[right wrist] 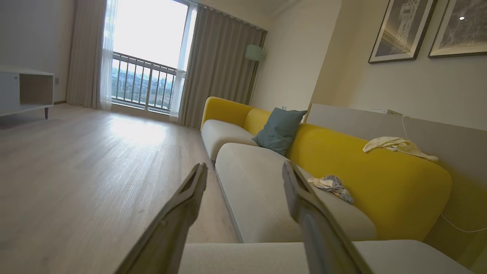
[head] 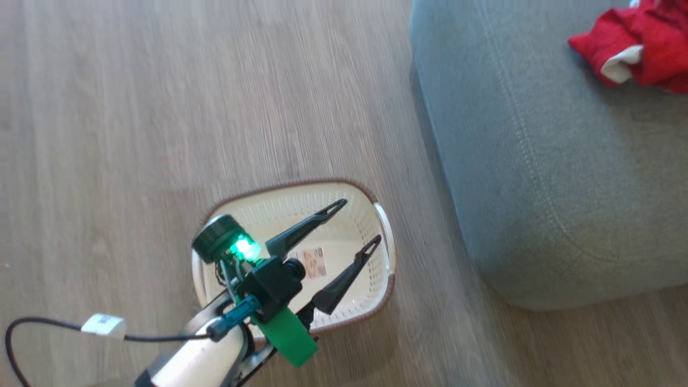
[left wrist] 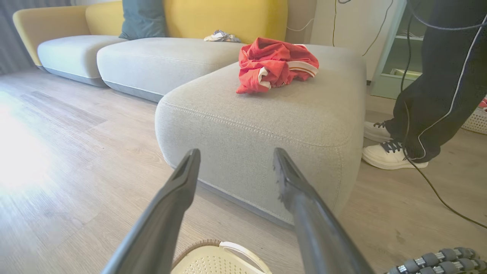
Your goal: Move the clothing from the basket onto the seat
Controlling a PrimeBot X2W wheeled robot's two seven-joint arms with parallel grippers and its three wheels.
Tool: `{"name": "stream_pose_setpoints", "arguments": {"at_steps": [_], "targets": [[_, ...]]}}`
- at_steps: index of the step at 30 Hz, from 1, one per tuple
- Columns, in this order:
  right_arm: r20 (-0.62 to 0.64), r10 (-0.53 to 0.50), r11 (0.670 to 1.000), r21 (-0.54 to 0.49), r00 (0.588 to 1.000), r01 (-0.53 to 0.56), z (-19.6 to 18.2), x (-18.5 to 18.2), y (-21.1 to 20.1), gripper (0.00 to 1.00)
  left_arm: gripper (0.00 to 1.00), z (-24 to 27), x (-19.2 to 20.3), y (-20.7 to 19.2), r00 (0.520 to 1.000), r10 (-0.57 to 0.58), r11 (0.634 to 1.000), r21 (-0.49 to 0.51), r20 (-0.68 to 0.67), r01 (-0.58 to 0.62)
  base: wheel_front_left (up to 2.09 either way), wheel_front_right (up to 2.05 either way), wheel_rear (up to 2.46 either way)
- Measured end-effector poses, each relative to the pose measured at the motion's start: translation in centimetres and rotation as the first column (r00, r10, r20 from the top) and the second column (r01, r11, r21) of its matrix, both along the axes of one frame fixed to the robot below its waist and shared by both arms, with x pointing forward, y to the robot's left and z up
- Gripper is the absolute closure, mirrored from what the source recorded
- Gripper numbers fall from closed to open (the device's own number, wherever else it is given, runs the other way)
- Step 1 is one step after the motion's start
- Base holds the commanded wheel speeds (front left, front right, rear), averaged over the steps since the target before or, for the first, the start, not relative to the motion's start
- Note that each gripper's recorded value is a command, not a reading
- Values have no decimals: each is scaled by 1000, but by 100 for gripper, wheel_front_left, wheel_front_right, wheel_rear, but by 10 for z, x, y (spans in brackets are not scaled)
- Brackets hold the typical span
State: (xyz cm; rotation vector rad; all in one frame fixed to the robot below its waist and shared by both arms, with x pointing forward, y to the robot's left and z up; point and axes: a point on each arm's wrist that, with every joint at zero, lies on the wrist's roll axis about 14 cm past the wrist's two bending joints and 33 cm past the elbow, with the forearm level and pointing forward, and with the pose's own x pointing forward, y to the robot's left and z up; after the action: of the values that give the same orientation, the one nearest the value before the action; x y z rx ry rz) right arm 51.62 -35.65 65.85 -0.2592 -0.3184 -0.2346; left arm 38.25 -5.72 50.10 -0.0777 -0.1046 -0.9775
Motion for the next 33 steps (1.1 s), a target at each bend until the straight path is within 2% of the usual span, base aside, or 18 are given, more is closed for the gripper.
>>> {"name": "stream_pose_setpoints", "arguments": {"at_steps": [3,8,14,17,20,23,24,25,26,29,33], "targets": [[68,54,998,8,996,-54,18,-16,16,0,0,12,-2,11,999,47,999,-5,21,-47,0,0,0],[110,160,986,30,981,-164,18,-38,53,0,0,30,3,38,984,168,986,-23,51,-167,0,0,0],[140,282,952,85,949,-295,5,-55,103,0,0,40,11,89,929,367,930,-50,48,-365,0,0,0],[142,333,928,126,932,-351,-6,-62,128,0,0,42,16,120,874,482,876,-44,60,-480,0,0,0],[127,378,905,156,917,-395,-19,-68,150,0,0,46,20,164,767,640,768,-69,42,-637,0,0,0],[123,409,878,216,904,-426,-31,-72,168,0,0,47,15,194,692,720,693,-69,40,-717,0,0,0],[123,409,878,216,904,-426,-31,-72,168,0,0,47,15,194,692,720,693,-69,40,-717,0,0,0],[115,428,859,255,896,-443,-40,-74,180,0,0,45,9,208,658,752,659,-62,40,-749,0,0,0],[115,428,859,255,896,-443,-40,-74,180,0,0,45,9,208,658,752,659,-62,40,-749,0,0,0],[84,451,835,312,889,-453,-59,-78,198,0,0,40,1,221,622,782,623,-53,27,-781,0,0,0],[-6,461,820,384,887,-424,-99,-89,213,0,0,29,-12,234,588,808,589,-19,13,-808,0,0,0]]}}
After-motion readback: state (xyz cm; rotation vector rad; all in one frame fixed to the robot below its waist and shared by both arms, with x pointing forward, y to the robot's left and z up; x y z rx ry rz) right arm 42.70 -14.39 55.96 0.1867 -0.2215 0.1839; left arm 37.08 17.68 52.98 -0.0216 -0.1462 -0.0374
